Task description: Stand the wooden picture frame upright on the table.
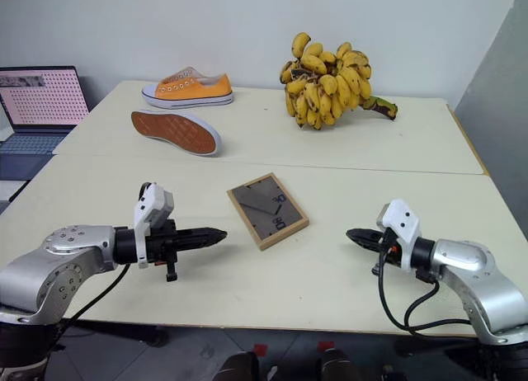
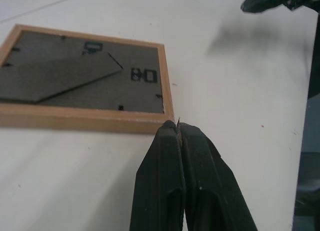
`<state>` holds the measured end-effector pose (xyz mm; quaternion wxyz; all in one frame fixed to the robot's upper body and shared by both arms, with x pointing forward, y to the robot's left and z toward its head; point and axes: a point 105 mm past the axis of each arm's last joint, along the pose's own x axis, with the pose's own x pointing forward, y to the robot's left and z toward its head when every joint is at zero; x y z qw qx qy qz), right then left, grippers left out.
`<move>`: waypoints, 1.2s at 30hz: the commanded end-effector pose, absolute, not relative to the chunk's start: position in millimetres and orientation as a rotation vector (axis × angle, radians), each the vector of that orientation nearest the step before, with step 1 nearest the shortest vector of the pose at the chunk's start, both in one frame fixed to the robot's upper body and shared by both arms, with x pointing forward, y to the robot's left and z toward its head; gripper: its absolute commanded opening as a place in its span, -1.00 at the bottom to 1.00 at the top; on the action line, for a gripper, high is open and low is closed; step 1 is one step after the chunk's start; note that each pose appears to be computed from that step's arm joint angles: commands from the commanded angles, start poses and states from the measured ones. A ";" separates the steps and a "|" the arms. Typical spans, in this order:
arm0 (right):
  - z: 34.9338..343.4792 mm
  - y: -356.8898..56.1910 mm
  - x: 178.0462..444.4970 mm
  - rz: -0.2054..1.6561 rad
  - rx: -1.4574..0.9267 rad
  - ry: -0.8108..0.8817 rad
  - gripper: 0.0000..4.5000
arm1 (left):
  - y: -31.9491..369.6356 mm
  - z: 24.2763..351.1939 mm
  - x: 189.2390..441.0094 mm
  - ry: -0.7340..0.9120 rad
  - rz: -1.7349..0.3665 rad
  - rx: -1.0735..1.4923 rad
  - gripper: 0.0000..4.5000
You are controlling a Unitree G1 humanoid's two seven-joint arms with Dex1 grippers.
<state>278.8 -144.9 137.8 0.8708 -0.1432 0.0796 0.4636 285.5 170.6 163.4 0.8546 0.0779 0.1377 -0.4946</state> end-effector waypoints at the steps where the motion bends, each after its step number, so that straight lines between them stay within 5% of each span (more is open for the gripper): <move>1: 148.4 -140.0 278.2 0.974 -0.323 0.123 -1.00 | 168.9 171.9 290.3 0.250 -1.010 0.184 -0.97; 24: 152.4 -139.7 290.1 0.931 -0.330 0.091 -1.00 | 163.7 182.9 302.2 0.213 -0.909 0.144 -0.97; 36: 140.2 -128.6 337.8 0.724 -0.349 0.014 -1.00 | 220.1 136.1 359.5 0.247 -0.396 0.083 -0.97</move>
